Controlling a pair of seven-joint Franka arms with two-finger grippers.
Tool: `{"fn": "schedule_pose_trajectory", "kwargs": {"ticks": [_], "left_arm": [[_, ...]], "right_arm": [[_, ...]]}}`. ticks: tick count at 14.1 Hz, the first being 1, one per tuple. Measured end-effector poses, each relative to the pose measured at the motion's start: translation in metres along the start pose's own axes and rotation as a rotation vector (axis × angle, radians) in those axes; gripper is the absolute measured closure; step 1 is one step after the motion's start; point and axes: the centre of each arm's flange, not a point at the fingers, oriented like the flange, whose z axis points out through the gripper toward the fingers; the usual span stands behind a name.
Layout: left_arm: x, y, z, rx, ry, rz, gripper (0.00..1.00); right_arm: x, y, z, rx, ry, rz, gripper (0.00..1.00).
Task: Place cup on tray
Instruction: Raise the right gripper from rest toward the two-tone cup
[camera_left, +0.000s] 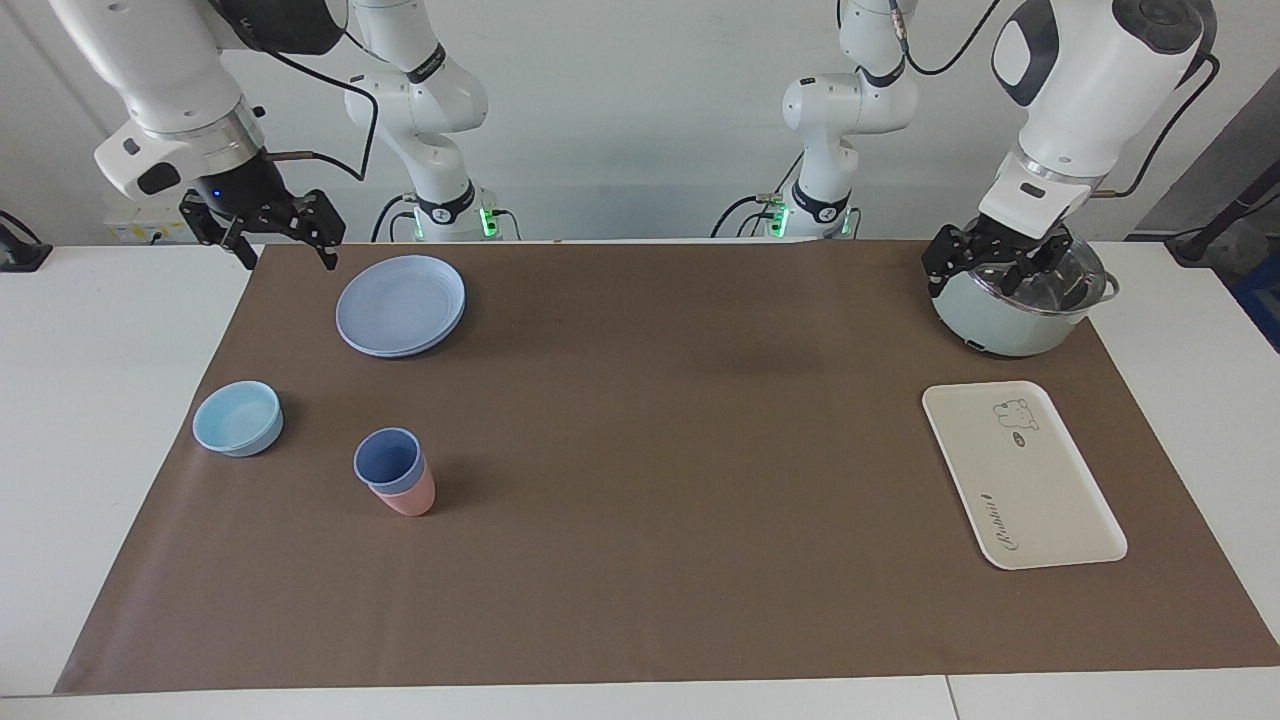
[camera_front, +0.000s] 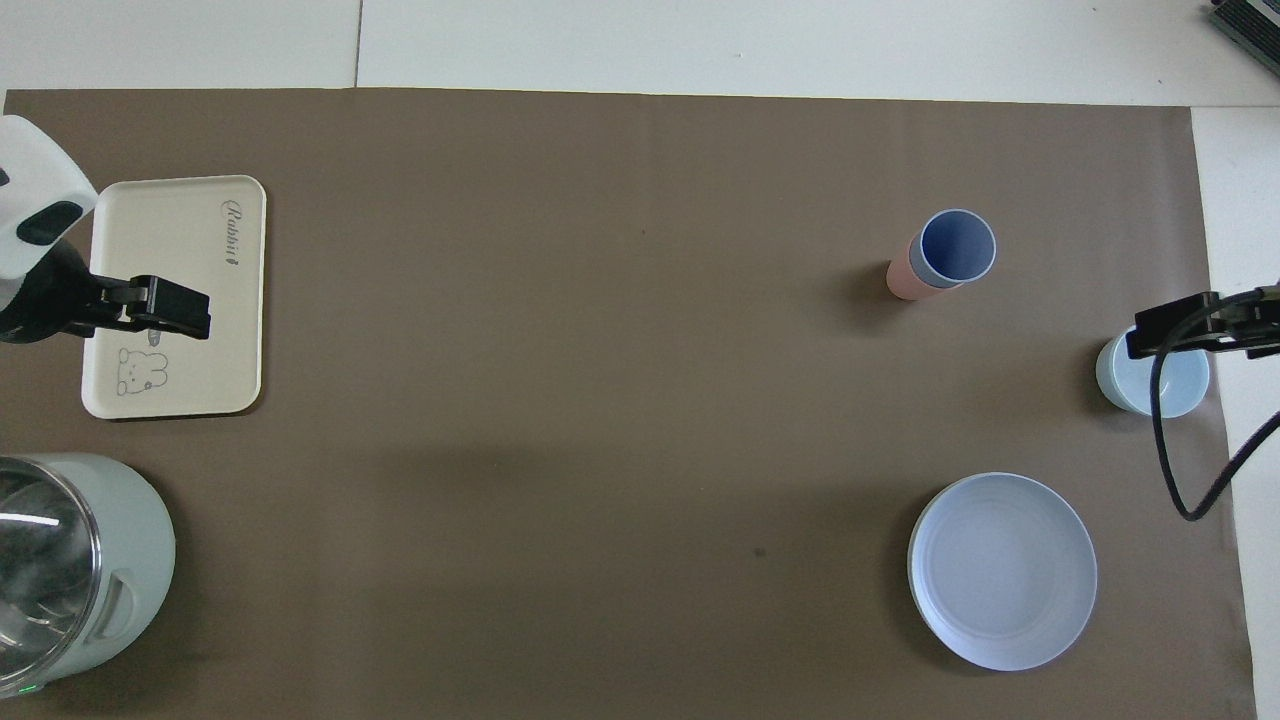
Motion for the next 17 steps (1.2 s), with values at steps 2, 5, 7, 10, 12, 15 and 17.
{"fn": "schedule_pose_trajectory", "kwargs": {"ticks": [2, 5, 7, 10, 12, 15, 17], "left_arm": [[0.0, 0.002, 0.0, 0.0, 0.0, 0.004, 0.0], [0.0, 0.013, 0.0, 0.001, 0.001, 0.024, 0.0], [-0.001, 0.015, 0.0, 0.001, 0.001, 0.028, 0.0], [0.0, 0.012, 0.0, 0.001, 0.0, 0.022, 0.0], [0.0, 0.013, 0.0, 0.001, 0.0, 0.025, 0.0], [-0.001, 0.015, 0.0, 0.001, 0.0, 0.027, 0.0], [-0.001, 0.016, 0.0, 0.001, 0.0, 0.03, 0.0]], "right_arm": [[0.0, 0.0, 0.0, 0.0, 0.0, 0.0, 0.0], [0.0, 0.0, 0.0, 0.0, 0.0, 0.0, 0.0], [0.0, 0.0, 0.0, 0.0, 0.0, 0.0, 0.0], [0.002, 0.0, 0.001, 0.0, 0.015, 0.001, 0.0], [0.01, -0.001, 0.01, 0.016, 0.069, -0.037, 0.0], [0.025, 0.009, 0.039, 0.073, 0.159, -0.158, 0.0], [0.031, 0.023, 0.063, 0.119, 0.219, -0.253, 0.0]]}}
